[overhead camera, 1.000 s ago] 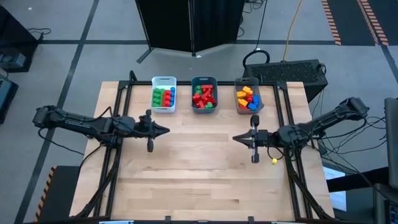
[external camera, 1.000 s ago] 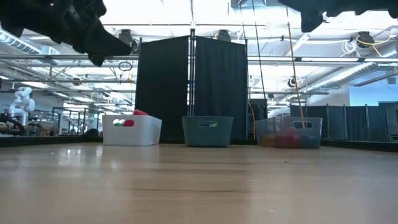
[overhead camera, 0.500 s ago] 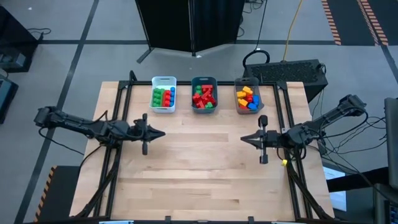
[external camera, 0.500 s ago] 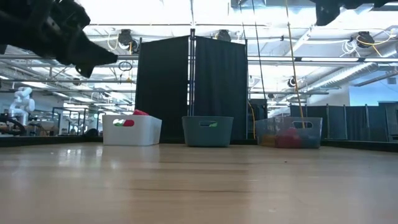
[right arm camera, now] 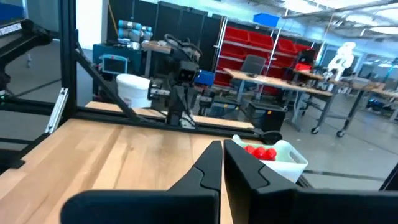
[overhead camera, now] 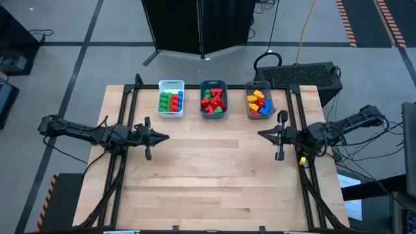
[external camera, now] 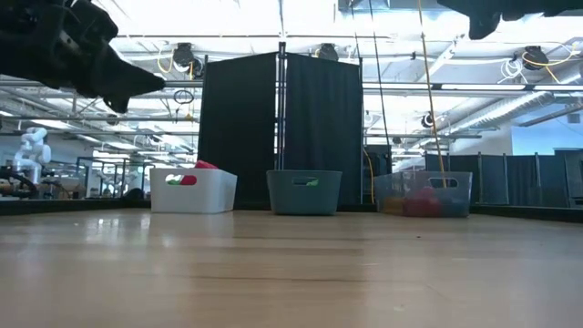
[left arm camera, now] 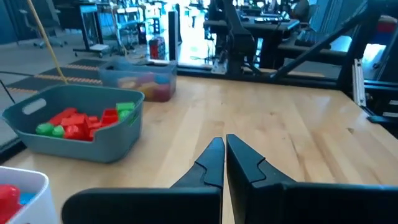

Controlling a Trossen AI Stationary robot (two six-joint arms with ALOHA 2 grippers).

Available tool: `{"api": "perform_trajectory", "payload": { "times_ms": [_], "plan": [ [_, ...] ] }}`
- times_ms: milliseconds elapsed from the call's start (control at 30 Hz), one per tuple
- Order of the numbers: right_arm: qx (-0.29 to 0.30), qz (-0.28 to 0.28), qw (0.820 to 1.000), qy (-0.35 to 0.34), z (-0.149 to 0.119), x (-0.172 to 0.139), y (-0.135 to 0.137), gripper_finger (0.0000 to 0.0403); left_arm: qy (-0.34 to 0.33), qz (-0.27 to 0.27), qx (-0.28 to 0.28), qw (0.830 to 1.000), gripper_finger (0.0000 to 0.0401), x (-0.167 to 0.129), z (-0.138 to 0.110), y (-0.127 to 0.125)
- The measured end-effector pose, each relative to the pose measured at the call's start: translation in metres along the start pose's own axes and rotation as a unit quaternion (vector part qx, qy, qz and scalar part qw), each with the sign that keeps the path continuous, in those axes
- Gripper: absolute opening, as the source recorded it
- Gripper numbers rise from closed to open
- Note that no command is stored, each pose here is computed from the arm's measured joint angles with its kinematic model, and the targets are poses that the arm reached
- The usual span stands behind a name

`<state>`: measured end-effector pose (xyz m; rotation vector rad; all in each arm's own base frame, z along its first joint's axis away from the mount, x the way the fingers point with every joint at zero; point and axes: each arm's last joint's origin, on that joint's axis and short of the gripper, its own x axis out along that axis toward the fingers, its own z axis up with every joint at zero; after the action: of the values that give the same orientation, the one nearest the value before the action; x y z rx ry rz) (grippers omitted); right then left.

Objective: Sort blocks by size
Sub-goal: Return to Home Position

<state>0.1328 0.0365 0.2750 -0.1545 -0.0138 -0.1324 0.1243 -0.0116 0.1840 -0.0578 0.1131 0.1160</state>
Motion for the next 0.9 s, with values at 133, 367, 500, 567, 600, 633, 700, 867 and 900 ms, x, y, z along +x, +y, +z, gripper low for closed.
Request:
{"api": "perform_trajectory", "payload": {
  "times_ms": [133, 367, 500, 567, 600, 633, 700, 867, 900],
  "plan": [
    [0.010, 0.017, 1.000, 0.005, -0.003, -0.002, -0.012, 0.0000, -0.002, 0.002, 0.003, 1.000, 0.0000, 0.000, 0.001, 0.003],
    [0.036, -0.002, 0.999, -0.011, -0.032, 0.005, -0.022, 0.0000, 0.023, 0.042, -0.011, 0.999, 0.0000, 0.002, -0.004, 0.015],
    [0.052, -0.011, 0.998, -0.025, -0.059, 0.004, -0.023, 0.0000, 0.029, 0.040, -0.023, 0.999, 0.0000, 0.002, -0.005, 0.020],
    [0.059, -0.016, 0.998, -0.027, -0.068, 0.001, -0.024, 0.0000, 0.031, 0.048, -0.025, 0.998, 0.0000, 0.000, -0.005, 0.023],
    [0.063, -0.019, 0.997, -0.031, -0.070, -0.001, -0.024, 0.0000, 0.032, 0.050, -0.025, 0.998, 0.0000, -0.001, -0.005, 0.024],
    [0.067, -0.019, 0.997, -0.035, -0.073, -0.004, -0.025, 0.0000, 0.030, 0.050, -0.026, 0.998, 0.0000, -0.002, -0.005, 0.024],
    [0.070, -0.021, 0.996, -0.044, -0.073, -0.009, -0.026, 0.0000, 0.020, 0.042, -0.029, 0.999, 0.0000, -0.005, -0.003, 0.025],
    [0.076, -0.023, 0.995, -0.066, -0.069, -0.021, -0.029, 0.0000, 0.006, 0.033, -0.035, 0.999, 0.0000, -0.015, -0.002, 0.026],
    [0.078, -0.021, 0.994, -0.066, -0.069, -0.023, -0.029, 0.0000, 0.002, 0.032, -0.035, 0.999, 0.0000, -0.017, -0.001, 0.026]
  ]
}}
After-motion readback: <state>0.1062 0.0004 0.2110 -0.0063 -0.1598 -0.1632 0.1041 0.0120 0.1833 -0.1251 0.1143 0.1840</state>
